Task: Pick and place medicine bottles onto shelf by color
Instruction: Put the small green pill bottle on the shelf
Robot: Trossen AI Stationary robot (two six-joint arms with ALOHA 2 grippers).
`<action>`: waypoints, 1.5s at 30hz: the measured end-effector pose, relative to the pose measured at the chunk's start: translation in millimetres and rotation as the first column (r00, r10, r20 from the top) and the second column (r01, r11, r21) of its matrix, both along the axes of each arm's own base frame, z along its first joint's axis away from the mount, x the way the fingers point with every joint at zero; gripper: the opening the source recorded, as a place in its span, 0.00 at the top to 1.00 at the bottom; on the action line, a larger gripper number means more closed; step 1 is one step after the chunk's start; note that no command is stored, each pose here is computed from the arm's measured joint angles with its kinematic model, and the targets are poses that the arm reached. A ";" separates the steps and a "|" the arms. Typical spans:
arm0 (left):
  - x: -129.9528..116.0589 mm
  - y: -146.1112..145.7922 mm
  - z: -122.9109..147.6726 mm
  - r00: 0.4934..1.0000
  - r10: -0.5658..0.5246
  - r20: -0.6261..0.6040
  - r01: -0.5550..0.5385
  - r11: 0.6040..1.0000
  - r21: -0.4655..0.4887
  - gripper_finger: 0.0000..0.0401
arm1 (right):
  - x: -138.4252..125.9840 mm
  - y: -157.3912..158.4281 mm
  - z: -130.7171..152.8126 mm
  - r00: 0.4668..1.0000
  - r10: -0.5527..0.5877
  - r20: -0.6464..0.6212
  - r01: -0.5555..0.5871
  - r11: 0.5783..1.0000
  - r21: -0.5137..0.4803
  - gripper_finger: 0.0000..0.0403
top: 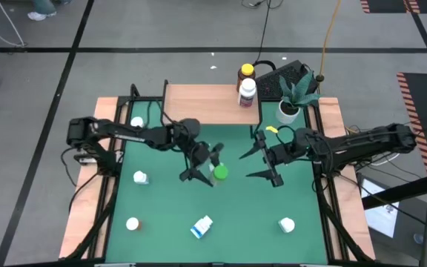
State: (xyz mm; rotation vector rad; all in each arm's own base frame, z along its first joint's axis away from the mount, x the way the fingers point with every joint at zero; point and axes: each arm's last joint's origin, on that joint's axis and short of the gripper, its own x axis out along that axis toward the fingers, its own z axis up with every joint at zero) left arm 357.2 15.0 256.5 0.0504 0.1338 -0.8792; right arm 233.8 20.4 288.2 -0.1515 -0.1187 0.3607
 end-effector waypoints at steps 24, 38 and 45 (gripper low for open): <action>63.2 16.8 -59.3 0.962 -0.233 -0.145 0.205 0.961 -0.183 0.40 | 29.2 -13.9 -28.3 0.955 0.278 -0.102 -0.270 0.959 0.091 0.31; 62.0 13.7 -59.1 0.949 -0.290 -0.125 0.265 0.946 -0.185 0.40 | 36.2 -16.4 -39.8 0.975 0.169 -0.143 -0.164 0.986 0.043 0.31; 61.8 14.5 -59.2 0.950 -0.286 -0.125 0.262 0.948 -0.183 0.40 | 51.9 -14.3 -41.8 0.960 0.222 -0.167 -0.216 0.975 0.057 0.31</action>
